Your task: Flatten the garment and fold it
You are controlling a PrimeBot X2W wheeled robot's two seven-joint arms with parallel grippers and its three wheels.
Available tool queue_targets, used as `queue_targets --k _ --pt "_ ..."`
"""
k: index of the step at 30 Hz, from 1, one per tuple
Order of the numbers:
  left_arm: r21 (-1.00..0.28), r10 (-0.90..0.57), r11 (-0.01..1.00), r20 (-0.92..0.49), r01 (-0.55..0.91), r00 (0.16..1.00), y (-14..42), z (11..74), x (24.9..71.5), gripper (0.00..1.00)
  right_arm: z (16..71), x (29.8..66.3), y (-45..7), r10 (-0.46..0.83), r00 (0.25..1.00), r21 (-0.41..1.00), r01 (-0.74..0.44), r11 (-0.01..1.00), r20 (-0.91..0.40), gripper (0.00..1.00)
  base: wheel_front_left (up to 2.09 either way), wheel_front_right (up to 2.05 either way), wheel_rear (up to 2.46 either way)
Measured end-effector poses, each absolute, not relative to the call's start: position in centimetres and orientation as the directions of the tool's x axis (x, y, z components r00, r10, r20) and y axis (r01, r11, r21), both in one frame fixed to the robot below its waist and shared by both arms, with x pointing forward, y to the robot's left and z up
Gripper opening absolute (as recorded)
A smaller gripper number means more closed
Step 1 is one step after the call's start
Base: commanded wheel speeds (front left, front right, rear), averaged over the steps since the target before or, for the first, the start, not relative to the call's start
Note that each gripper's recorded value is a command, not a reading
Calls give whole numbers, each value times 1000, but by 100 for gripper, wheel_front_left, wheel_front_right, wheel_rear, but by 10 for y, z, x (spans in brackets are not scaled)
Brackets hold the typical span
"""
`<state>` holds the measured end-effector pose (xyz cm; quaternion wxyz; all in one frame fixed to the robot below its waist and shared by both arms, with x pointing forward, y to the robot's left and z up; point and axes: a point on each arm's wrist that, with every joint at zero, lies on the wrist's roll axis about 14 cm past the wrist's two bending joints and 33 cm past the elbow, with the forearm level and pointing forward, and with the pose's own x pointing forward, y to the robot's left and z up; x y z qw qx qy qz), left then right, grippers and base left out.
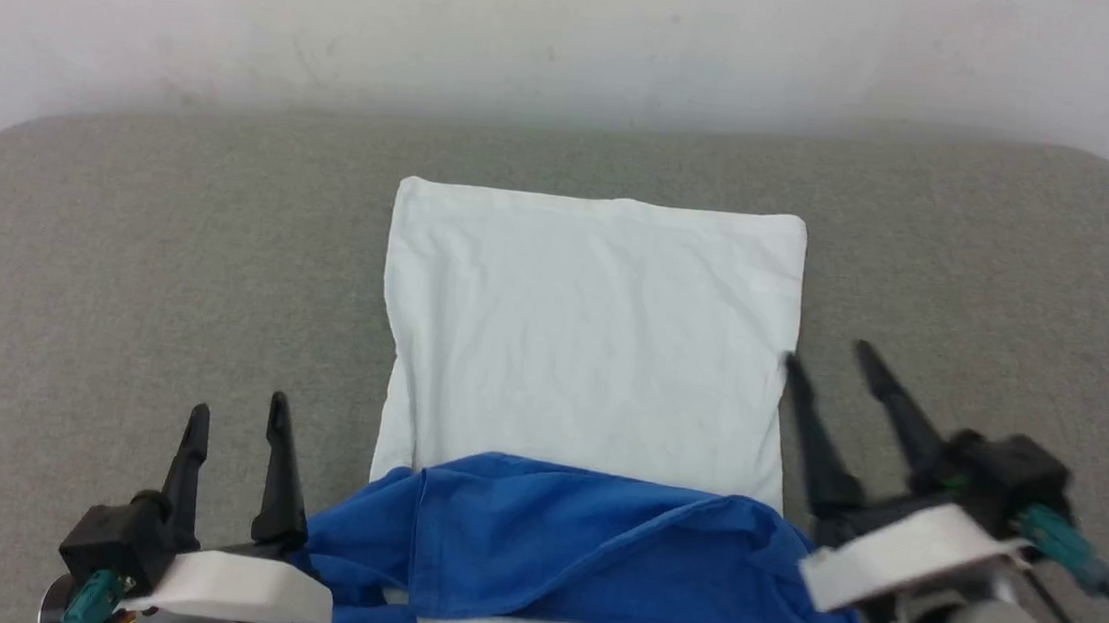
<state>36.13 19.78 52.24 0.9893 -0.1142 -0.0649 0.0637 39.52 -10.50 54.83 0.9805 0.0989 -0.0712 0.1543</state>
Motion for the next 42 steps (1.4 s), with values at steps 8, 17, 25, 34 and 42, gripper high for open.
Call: queue_targets --k 8,17,25,34,42 --pt "-204 118 974 92 -98 989 197 515 367 100 544 378 -179 81 991 124 -95 988 108 100 0 0 0" --pt "-135 -54 988 167 77 985 176 556 455 100 541 390 -196 27 996 118 -37 992 81 100 0 0 0" --pt "-62 -187 980 68 191 980 158 568 556 100 521 422 -184 58 997 142 -64 988 45 100 0 0 0" --pt "-50 -205 978 -354 201 913 159 492 630 100 490 442 -184 55 998 192 -55 980 2 100 0 0 0" --pt "-67 -202 975 -665 212 720 153 404 642 100 460 441 -197 14 998 213 -2 977 -56 100 0 0 0"
